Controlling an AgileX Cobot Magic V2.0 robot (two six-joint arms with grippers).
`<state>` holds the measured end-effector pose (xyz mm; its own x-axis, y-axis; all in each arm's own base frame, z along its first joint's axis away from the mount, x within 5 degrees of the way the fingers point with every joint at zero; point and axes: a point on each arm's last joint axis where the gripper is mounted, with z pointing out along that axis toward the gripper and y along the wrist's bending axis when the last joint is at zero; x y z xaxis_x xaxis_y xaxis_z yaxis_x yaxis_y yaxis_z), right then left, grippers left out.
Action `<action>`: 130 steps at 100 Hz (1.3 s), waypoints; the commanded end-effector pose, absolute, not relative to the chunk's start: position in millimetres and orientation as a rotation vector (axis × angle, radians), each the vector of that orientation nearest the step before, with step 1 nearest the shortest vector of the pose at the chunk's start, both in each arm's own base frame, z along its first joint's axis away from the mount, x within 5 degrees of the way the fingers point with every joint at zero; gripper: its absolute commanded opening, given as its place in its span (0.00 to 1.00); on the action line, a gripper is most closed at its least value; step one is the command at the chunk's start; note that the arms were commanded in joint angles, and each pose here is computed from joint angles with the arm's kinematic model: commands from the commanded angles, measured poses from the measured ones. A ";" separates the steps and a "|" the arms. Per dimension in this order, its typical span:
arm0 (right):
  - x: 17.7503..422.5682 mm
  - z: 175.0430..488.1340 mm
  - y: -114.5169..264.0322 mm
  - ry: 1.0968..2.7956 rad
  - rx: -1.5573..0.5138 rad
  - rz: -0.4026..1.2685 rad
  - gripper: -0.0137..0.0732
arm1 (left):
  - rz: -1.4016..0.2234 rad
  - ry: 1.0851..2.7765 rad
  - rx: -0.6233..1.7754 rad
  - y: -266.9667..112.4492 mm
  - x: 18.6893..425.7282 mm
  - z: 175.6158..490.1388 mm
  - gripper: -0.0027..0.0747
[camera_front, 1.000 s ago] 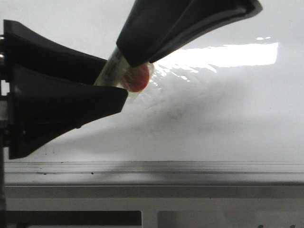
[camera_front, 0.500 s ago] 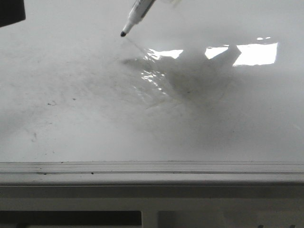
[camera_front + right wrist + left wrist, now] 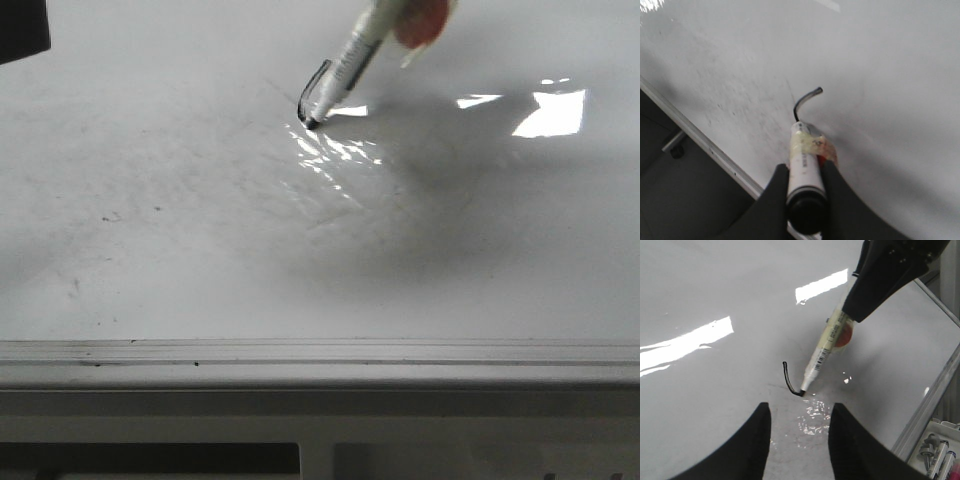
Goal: Write number 8 on whiteboard
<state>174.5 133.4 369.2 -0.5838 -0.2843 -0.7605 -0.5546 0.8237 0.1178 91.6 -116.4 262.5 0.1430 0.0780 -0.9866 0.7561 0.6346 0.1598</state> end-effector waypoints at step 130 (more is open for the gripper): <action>144.2 377.5 176.8 2.040 -0.764 0.562 0.08 | -0.528 1.296 0.881 -136.1 99.7 258.9 0.41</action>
<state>143.7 164.7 371.1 -0.4799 -0.3250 -0.8149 -0.6664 0.7392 0.0976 96.2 -130.1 247.1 0.1655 0.2039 -0.9649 0.7819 0.5692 0.2544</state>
